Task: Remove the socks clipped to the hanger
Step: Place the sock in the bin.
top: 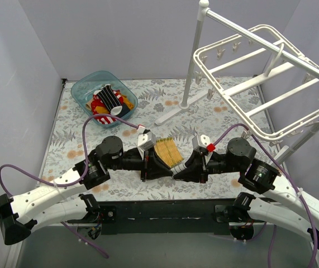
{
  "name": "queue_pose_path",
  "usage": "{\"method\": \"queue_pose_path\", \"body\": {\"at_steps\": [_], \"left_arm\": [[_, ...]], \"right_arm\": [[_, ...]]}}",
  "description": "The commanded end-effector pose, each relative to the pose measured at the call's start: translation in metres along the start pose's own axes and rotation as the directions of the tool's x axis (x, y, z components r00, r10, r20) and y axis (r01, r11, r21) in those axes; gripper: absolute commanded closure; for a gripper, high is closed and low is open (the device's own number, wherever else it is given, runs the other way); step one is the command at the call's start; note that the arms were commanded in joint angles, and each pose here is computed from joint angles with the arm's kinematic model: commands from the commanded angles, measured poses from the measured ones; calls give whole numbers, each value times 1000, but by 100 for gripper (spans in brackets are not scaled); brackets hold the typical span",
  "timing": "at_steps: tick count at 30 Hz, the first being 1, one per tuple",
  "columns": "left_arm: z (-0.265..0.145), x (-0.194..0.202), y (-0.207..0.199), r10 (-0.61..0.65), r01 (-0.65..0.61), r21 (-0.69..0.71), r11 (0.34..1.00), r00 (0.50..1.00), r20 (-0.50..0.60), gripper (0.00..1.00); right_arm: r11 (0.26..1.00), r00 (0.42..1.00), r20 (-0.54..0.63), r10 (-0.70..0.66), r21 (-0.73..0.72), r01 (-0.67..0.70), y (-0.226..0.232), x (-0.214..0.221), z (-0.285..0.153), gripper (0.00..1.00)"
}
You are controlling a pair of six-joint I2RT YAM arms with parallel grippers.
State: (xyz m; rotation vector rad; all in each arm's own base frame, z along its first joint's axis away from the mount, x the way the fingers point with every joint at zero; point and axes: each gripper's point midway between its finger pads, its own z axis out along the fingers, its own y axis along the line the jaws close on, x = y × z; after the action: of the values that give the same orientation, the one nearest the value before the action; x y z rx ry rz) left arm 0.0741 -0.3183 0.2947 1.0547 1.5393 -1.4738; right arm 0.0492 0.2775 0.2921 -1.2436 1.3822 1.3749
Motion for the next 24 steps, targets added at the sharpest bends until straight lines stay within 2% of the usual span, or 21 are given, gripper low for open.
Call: {"method": "queue_pose_path", "body": {"at_steps": [1,3,4,6,10,11,12,13,14,16,17,19,20,22,24], "left_arm": [[-3,-14,25,-2,16,-154,988,996,93,100],[-5,-19,34,-7,33,-209,977,992,126,100],[-9,-21,48,-17,63,-284,957,987,162,100],[-14,-25,62,-14,85,-357,930,980,198,100],[-37,-36,104,-5,187,-572,799,952,305,100],[-48,-37,119,1,231,-646,728,941,337,100],[-53,-40,125,8,248,-672,698,935,353,100],[-58,-43,132,15,268,-696,666,928,372,100],[-67,-44,148,27,296,-739,605,920,391,100],[-75,-54,164,14,354,-760,545,903,430,100],[-92,-55,190,17,391,-790,472,892,452,100],[-98,-69,207,-13,462,-743,485,853,522,100],[-118,-74,226,1,494,-748,442,834,551,100],[-120,-86,252,-11,530,-725,439,811,585,100],[-134,-81,291,-26,563,-742,364,802,596,100]], "right_arm": [[997,997,67,-42,72,37,-7,-26,-3,66],[991,998,49,-32,134,25,-17,-21,-6,56],[971,998,52,-24,239,11,-35,-20,-10,52],[939,999,37,-3,343,-10,-52,-13,-17,46],[826,997,78,30,559,-68,-88,-8,-38,31],[814,996,79,44,575,-82,-91,-4,-39,30],[787,995,86,51,610,-93,-97,-1,-44,27],[756,994,91,55,647,-101,-104,1,-48,26],[741,993,96,63,663,-111,-107,4,-51,25],[710,992,107,67,694,-123,-113,8,-56,25],[712,991,121,63,690,-129,-112,6,-56,24],[716,990,119,72,685,-135,-112,10,-55,24],[717,989,126,73,682,-140,-112,10,-54,24],[721,988,130,85,676,-151,-111,14,-53,24],[722,987,133,95,674,-160,-112,18,-51,24]]}}
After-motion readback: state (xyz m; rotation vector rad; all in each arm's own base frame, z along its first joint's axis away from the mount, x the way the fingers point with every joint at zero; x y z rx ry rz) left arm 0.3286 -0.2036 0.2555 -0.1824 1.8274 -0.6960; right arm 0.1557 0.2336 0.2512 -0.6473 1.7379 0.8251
